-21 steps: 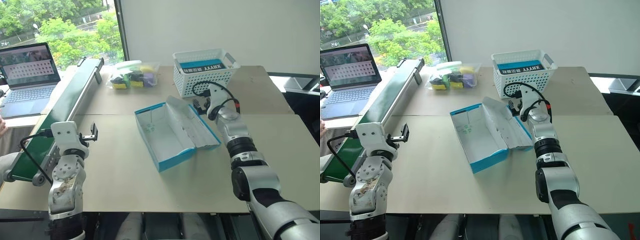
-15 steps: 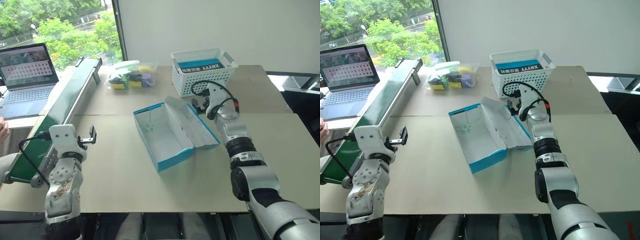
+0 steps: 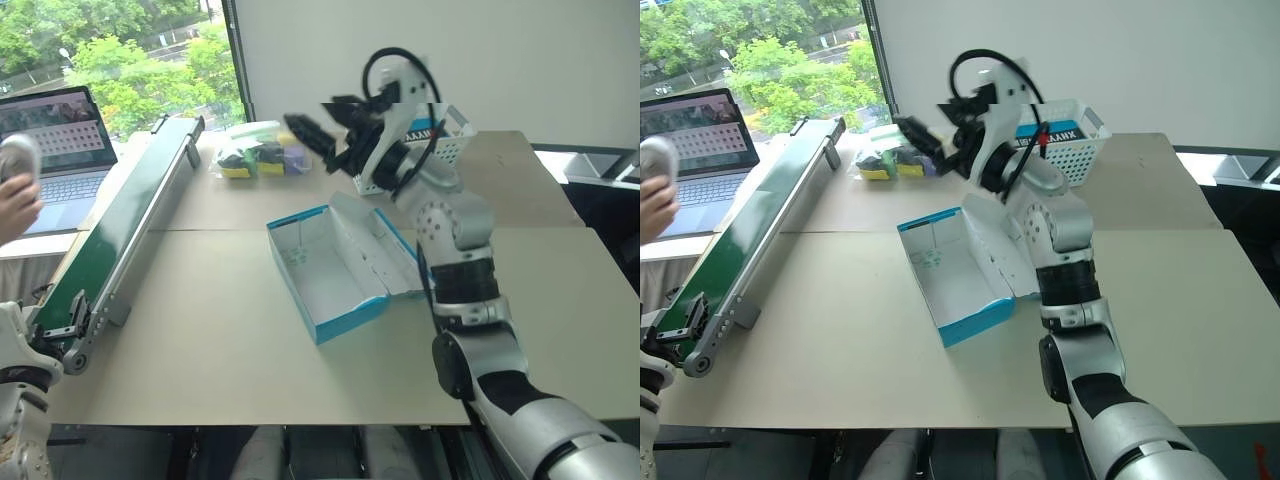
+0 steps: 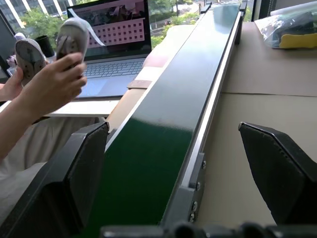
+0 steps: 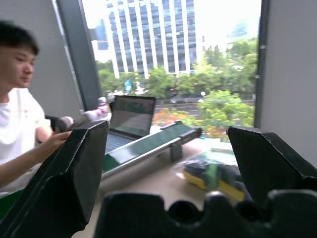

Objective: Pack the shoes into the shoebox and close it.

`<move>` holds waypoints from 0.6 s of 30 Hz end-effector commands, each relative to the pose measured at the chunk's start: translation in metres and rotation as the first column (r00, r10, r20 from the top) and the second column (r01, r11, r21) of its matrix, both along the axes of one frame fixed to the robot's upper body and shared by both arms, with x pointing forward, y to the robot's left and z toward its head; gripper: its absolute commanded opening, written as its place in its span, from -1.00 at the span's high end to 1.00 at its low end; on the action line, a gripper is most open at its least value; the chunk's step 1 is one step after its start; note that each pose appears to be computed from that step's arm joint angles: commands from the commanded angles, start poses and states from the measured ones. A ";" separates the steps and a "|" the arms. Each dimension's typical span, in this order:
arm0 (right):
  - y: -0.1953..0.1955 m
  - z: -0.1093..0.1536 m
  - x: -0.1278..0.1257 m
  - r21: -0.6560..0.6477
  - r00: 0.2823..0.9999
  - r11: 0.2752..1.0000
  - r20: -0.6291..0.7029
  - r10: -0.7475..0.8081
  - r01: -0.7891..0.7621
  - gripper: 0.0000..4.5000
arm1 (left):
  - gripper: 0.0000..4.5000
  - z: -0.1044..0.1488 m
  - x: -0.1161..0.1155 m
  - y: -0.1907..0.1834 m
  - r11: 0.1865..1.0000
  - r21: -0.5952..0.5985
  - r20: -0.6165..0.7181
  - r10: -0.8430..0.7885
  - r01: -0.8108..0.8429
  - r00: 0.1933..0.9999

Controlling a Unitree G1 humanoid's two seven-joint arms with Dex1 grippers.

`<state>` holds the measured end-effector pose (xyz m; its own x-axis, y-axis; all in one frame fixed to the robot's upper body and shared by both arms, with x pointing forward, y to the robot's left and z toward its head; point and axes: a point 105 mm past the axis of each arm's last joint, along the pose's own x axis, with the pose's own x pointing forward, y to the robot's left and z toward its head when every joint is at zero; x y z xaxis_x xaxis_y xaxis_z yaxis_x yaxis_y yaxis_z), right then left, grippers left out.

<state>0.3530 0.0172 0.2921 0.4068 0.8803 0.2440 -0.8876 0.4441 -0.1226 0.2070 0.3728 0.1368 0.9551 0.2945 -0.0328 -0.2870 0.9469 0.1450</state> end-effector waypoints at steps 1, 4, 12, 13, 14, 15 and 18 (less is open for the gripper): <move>0.047 -0.044 -0.057 -0.208 0.963 0.942 -0.010 0.268 -0.264 -0.98 | -1.00 0.008 -0.014 0.016 0.999 0.024 -0.020 -0.032 0.032 0.999; 0.056 -0.072 -0.060 -0.297 0.969 0.925 -0.015 0.245 -0.238 -0.98 | -1.00 0.006 -0.018 0.021 0.998 0.016 -0.049 -0.061 0.062 0.997; 0.055 -0.109 -0.034 -0.371 1.000 0.929 0.008 0.003 0.000 -0.98 | -1.00 0.002 -0.011 0.028 0.990 0.023 -0.141 -0.137 0.142 0.980; 0.052 -0.109 -0.031 -0.369 1.000 0.929 0.009 -0.021 0.023 -0.98 | -1.00 0.004 -0.008 0.026 0.988 0.022 -0.142 -0.150 0.155 0.978; 0.050 -0.108 -0.031 -0.357 0.999 0.933 0.003 -0.038 0.037 -0.98 | -1.00 0.006 -0.005 0.025 0.986 0.020 -0.142 -0.162 0.167 0.976; 0.046 -0.106 -0.029 -0.343 0.998 0.938 -0.005 -0.057 0.052 -0.98 | -1.00 0.007 -0.002 0.023 0.984 0.021 -0.141 -0.172 0.177 0.975; 0.036 -0.110 -0.028 -0.353 0.995 0.931 -0.001 -0.096 0.089 -0.98 | -1.00 0.009 0.007 0.020 0.982 0.019 -0.144 -0.183 0.187 0.973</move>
